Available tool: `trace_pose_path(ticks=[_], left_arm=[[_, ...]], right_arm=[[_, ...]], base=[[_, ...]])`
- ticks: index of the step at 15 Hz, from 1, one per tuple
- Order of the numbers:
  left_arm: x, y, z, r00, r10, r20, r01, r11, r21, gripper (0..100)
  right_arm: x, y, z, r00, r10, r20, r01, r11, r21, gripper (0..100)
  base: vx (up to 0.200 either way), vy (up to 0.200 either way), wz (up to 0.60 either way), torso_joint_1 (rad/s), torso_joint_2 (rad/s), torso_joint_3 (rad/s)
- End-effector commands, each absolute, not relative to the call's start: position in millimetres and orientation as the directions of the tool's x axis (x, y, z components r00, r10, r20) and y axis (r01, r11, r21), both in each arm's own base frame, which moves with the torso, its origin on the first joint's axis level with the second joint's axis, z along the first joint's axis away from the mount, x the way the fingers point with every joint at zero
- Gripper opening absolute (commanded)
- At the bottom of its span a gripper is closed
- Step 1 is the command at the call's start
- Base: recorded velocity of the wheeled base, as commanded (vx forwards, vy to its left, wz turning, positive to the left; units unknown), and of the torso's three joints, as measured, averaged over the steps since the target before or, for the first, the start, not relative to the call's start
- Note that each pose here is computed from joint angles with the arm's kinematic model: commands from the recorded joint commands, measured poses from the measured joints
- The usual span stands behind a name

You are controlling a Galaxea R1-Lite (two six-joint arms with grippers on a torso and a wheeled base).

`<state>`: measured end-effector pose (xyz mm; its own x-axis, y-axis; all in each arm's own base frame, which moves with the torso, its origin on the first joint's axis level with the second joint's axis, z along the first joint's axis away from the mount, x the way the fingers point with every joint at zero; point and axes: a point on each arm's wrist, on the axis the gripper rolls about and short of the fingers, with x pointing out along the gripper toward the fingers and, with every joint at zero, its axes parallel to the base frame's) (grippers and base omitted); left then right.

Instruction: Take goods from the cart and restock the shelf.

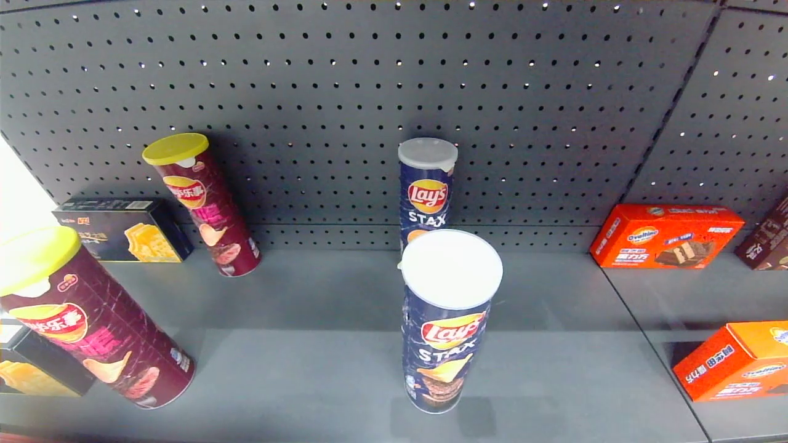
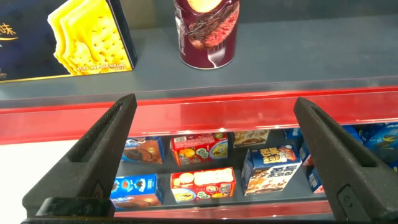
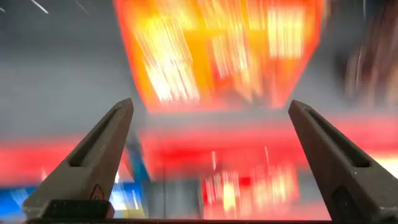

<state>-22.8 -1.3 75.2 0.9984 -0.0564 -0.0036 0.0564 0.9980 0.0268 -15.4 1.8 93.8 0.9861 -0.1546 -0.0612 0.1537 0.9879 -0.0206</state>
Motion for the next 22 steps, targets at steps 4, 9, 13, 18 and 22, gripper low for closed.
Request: trace_pose_path(ticks=[4, 9, 13, 18, 22], left_arm=[[-22.7, -1.3, 75.2, 0.998, -0.055, -0.005, 0.055, 0.998, 0.024, 100], [-22.7, -1.3, 75.2, 0.998, -0.057, -0.005, 0.057, 0.998, 0.029, 100], [-22.7, -1.3, 75.2, 0.999, -0.054, -0.005, 0.054, 0.998, 0.026, 100], [-22.7, -1.3, 75.4, 0.998, -0.055, -0.003, 0.055, 0.998, 0.027, 100], [-22.7, -1.3, 75.2, 0.998, -0.055, -0.005, 0.055, 0.998, 0.021, 100]], right_arm=[[-15.3, 1.6, 77.5, 0.979, -0.182, -0.095, 0.182, 0.983, -0.009, 100], [-15.5, -0.2, 77.8, 0.993, -0.070, -0.095, 0.070, 0.998, -0.011, 100], [-22.6, -0.8, 75.9, 0.999, -0.034, 0.000, 0.034, 0.999, -0.003, 100], [-22.6, -0.8, 75.7, 0.999, -0.034, -0.002, 0.034, 0.999, -0.005, 100], [-22.5, -0.8, 75.7, 0.999, -0.034, -0.003, 0.034, 0.999, -0.006, 100]], base=[[0.000, 0.000, 0.00, 0.000, 0.00, 0.000], [0.000, 0.000, 0.00, 0.000, 0.00, 0.000], [0.000, 0.000, 0.00, 0.000, 0.00, 0.000], [0.000, 0.000, 0.00, 0.000, 0.00, 0.000], [0.000, 0.000, 0.00, 0.000, 0.00, 0.000]])
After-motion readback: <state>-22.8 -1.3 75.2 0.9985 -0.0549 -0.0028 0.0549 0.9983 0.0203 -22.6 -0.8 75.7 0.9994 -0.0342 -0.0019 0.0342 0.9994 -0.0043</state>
